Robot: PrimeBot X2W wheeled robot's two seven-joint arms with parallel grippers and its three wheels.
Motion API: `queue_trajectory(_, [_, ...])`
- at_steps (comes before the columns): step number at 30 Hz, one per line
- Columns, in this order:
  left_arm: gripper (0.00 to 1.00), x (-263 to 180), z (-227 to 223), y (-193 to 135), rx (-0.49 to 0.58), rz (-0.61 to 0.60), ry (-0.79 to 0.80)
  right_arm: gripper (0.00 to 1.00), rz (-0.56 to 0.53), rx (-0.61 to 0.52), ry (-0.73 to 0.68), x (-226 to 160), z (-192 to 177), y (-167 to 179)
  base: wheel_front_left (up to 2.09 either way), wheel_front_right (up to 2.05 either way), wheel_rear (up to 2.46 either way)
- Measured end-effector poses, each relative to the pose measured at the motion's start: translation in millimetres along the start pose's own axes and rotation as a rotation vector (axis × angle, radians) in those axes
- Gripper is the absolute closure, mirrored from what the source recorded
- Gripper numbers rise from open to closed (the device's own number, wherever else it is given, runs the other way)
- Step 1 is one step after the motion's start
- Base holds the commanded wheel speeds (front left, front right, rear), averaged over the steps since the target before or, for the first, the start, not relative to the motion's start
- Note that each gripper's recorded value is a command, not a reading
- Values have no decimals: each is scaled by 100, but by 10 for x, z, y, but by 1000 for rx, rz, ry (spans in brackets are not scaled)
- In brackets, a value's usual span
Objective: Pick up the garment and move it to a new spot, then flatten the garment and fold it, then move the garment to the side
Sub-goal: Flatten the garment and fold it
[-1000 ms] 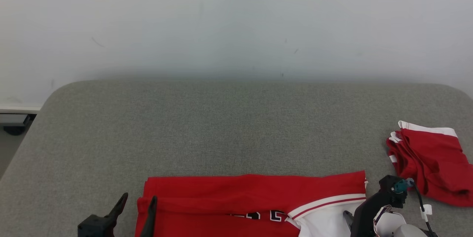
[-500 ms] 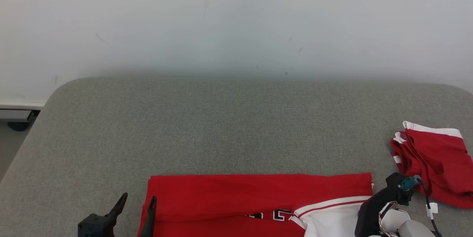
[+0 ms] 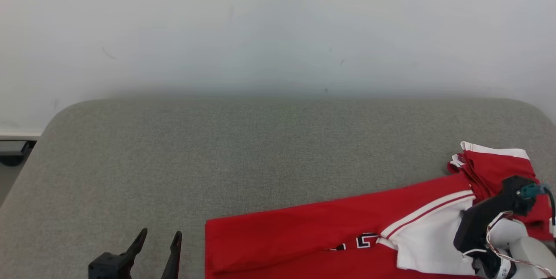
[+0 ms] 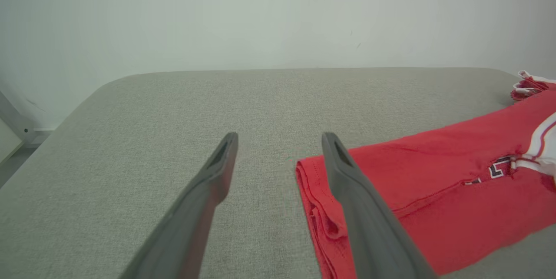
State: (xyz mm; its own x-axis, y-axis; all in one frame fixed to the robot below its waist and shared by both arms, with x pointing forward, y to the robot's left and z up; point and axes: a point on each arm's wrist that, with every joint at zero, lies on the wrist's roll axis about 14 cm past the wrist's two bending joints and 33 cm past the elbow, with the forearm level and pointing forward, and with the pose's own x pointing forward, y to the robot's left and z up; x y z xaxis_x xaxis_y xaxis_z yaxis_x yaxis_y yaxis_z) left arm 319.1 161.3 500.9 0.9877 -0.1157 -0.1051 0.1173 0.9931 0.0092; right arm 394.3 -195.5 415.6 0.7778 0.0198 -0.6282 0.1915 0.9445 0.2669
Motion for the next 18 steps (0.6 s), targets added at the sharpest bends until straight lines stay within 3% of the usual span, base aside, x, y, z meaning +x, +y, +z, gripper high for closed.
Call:
queue_trajectory(10, [0,8,28,-55,0,-17,-9,100,19,-64,-104,-149,271,35,0,0,0])
queue_trajectory(18, [0,3,35,-73,1,-22,-12,100,196,-165,-86,-278,148,759,0,0,0])
